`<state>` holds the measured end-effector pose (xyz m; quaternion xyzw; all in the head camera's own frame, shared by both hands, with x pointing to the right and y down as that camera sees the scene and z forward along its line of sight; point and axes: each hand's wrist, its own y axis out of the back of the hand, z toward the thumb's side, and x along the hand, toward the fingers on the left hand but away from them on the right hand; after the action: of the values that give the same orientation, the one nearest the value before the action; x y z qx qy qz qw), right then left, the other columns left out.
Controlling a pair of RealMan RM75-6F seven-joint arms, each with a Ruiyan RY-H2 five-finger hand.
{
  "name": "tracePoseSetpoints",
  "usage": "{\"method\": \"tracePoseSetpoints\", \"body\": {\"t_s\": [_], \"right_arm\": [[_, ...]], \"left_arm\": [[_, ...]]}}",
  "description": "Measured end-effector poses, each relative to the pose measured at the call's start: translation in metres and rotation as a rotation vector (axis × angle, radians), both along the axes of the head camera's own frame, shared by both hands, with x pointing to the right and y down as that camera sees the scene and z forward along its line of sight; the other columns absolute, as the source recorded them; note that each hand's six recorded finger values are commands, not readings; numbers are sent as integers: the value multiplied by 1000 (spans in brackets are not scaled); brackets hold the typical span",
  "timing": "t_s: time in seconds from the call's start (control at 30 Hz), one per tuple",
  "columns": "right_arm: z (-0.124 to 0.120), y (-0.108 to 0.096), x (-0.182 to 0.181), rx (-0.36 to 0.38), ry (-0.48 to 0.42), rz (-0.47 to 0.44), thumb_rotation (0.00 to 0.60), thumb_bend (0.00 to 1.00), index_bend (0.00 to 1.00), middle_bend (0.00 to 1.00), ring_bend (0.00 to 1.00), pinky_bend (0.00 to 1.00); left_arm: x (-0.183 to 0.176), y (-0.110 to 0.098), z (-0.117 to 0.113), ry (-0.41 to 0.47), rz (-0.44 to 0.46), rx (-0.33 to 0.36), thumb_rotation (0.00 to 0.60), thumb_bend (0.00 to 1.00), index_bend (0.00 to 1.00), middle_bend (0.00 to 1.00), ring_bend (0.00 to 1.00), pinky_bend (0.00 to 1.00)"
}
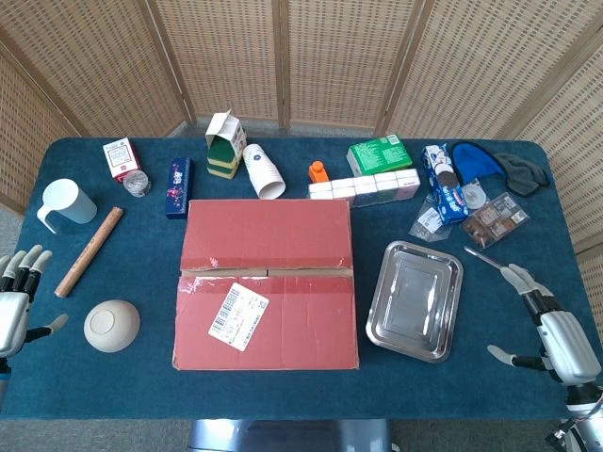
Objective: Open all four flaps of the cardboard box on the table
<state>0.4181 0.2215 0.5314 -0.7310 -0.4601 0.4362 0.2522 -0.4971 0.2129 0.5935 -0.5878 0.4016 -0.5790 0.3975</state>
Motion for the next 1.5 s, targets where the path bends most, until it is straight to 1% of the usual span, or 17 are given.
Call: {"method": "tracePoseSetpoints", "body": {"t_s": [0.13,0.23,0.33,0.47,0.57,0.73,0.8,0.83,0.9,0.93,1.07,1.17,1.3,1.4,1.5], "right_arm": [[-1,0,0,0,-11,2,600,0,0,1,144,144],[-2,-1,0,-1,-42,11,600,0,0,0,151,144],[-4,-2,-2,-22,-110,25,600,0,0,5,162,144],[-7,-6,-6,-66,-238,48,600,0,0,25,186,144],[-8,-11,-10,-77,-289,46,600,0,0,26,187,144],[-8,-24,-23,-46,-263,-14,600,0,0,26,187,144],[-6,-28,-31,-57,-254,-41,600,0,0,22,163,132],[-4,-30,-35,-68,-261,-48,600,0,0,19,140,121],[-1,-34,-46,-107,-302,-57,600,0,0,7,72,89],[1,-36,-51,-129,-327,-59,600,0,0,4,63,85],[8,-48,-81,-254,-445,-84,600,0,0,0,89,82],[12,-57,-102,-324,-496,-120,600,0,0,0,126,82],[15,-66,-119,-364,-529,-148,600,0,0,4,173,83],[14,-71,-126,-370,-552,-155,600,0,0,14,195,82],[13,-71,-129,-373,-571,-156,600,0,0,21,213,83]], "left_arm": [[1,1,1,-4,3,0,600,63,0,0,0,0],[4,2,1,-5,15,-1,600,63,0,0,0,0],[4,1,-1,5,9,7,600,63,0,0,0,0],[2,-2,-3,12,0,15,600,63,0,0,0,0],[1,-3,-1,9,0,9,600,63,0,0,0,0],[-2,-3,3,1,-8,1,600,64,0,0,0,0],[-2,-4,4,-1,-12,-1,600,64,0,0,0,0],[-2,-4,5,-1,-12,-3,600,64,0,0,0,0],[-2,-4,6,4,-12,-5,600,63,0,0,0,0],[-2,-5,6,7,-12,-6,600,63,0,0,0,0],[-1,-7,5,16,-8,2,600,63,0,0,0,0],[0,-8,4,21,-1,11,600,64,0,0,0,0],[1,-9,4,20,-1,14,600,63,0,0,0,0],[0,-10,6,15,-6,14,600,63,0,0,0,0],[-1,-10,8,10,-11,9,600,64,0,0,0,0]]}}
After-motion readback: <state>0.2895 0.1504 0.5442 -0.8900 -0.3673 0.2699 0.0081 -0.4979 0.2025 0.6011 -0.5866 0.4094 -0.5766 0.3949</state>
